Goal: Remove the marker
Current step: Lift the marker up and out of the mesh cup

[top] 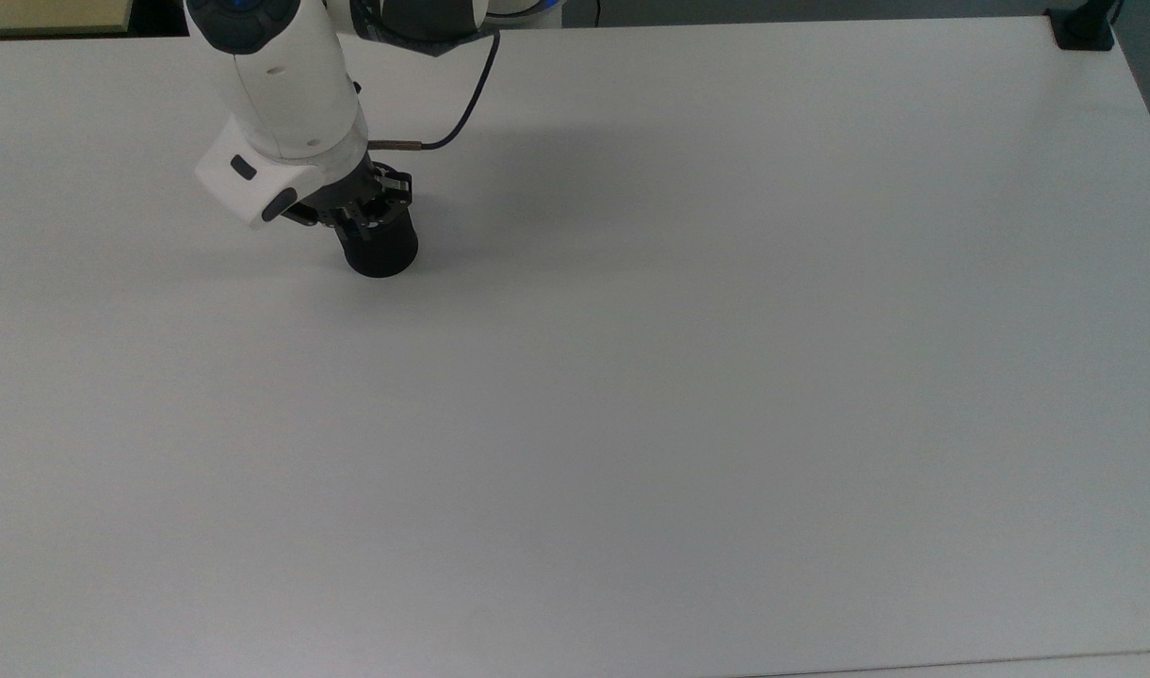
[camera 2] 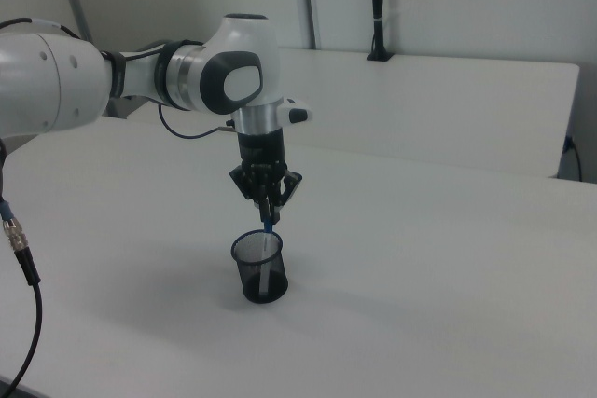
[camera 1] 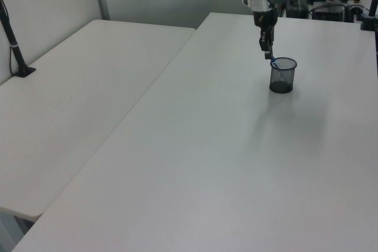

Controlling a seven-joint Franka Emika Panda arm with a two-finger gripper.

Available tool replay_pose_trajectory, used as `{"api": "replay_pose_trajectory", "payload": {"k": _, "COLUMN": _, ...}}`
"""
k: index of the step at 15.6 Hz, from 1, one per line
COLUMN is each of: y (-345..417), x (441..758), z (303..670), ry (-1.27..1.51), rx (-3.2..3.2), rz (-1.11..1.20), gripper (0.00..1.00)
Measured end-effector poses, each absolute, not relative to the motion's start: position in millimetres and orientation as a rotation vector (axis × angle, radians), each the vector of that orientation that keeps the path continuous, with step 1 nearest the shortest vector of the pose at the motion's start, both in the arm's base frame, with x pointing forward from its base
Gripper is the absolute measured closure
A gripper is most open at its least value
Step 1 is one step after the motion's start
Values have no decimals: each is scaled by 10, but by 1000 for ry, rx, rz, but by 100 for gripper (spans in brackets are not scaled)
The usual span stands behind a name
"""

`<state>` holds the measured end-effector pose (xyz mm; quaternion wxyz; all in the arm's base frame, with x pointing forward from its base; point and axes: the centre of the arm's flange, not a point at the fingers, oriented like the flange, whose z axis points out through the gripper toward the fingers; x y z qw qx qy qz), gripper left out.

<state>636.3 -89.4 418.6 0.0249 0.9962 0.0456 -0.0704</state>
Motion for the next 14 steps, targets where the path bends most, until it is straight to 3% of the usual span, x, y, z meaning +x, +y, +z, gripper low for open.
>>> {"api": "replay_pose_trajectory", "payload": {"k": 9, "y": -1101, "x": 6411, "z": 4565, "ry": 112, "rx": 3082, "rz": -105, "gripper": 82}}
{"api": "replay_pose_trajectory", "payload": {"k": 14, "y": -1278, "x": 6285, "z": 4909, "ry": 30, "rx": 3141, "rz": -47, "gripper": 82}}
